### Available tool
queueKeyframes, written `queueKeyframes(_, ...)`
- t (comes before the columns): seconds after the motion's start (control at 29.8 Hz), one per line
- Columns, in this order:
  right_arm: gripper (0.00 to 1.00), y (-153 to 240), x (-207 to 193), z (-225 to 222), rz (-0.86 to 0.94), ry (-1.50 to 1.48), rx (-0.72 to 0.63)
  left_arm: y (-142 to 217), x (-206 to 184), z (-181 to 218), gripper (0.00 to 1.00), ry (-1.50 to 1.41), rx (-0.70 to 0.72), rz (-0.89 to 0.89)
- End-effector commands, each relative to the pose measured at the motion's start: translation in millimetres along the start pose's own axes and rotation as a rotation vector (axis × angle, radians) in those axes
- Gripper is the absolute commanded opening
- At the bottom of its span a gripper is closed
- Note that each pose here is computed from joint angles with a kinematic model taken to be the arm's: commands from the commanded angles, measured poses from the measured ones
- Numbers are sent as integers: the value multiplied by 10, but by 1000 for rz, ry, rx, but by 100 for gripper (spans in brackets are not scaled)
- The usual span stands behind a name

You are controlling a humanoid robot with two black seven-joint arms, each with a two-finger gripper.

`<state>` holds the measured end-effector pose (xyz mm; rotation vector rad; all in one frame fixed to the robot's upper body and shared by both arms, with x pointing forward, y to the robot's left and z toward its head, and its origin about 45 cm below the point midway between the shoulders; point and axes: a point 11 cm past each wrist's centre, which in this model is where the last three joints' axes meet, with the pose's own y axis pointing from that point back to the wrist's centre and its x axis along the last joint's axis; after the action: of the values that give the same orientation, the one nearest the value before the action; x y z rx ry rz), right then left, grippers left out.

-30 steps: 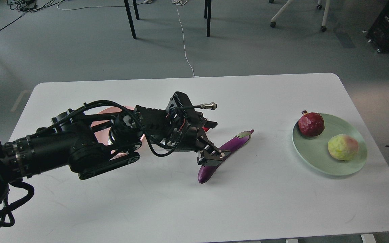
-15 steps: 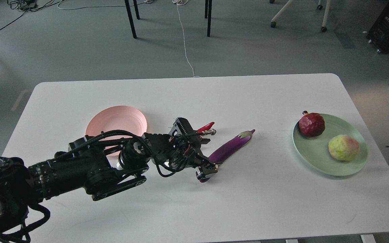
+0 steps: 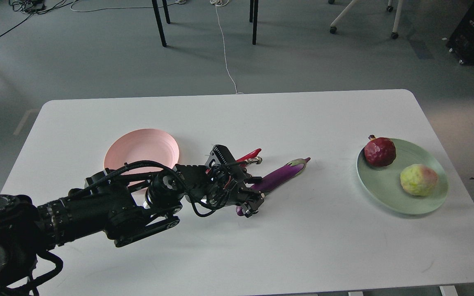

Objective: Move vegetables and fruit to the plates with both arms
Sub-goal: 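Lower the left gripper onto the purple eggplant and grasp it, then carry the eggplant onto the pink plate and release it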

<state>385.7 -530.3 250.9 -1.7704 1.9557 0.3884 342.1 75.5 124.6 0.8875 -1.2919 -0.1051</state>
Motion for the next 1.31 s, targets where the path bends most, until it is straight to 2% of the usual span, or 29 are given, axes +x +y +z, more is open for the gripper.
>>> queueKeyframes(0.0,99,-3,16,-81,3,3,17,141,-29,-178,18,-9,31,3)
queueKeyframes(0.17,99,-9,19,-128,3,8,24,487,127,-336,17,-8,51,67)
queueKeyframes(0.27,99,-6,37,-201,6,19,32,862,214,-493,18,12,80,113)
queueKeyframes(0.4,99,3,63,-269,10,32,39,1431,-53,-960,18,69,207,68)
queueKeyframes(0.5,99,2,60,-261,9,32,37,1723,-226,-1158,19,144,246,45)
queueKeyframes(0.6,99,-3,44,-236,6,25,35,1885,-440,-1297,22,206,287,11)
queueKeyframes(0.7,99,-4,41,-228,5,25,34,1966,-823,-1372,23,261,336,-57)
queueKeyframes(0.81,99,-2,47,-243,6,27,36,1996,-951,-1428,25,286,362,-76)
queueKeyframes(0.94,99,1,56,-260,9,30,38,2004,-1063,-1476,43,304,386,-82)
queueKeyframes(0.97,99,1,56,-260,9,30,38,2003,-1100,-1479,52,308,390,-81)
queueKeyframes(1.01,99,0,52,-258,7,29,37,2013,-1122,-1497,72,309,399,-78)
queueKeyframes(1.04,99,0,52,-258,7,29,37,2024,-1131,-1516,83,310,405,-76)
queueKeyframes(1.28,99,1,56,-260,9,30,38,2005,-1057,-1538,87,322,402,-52)
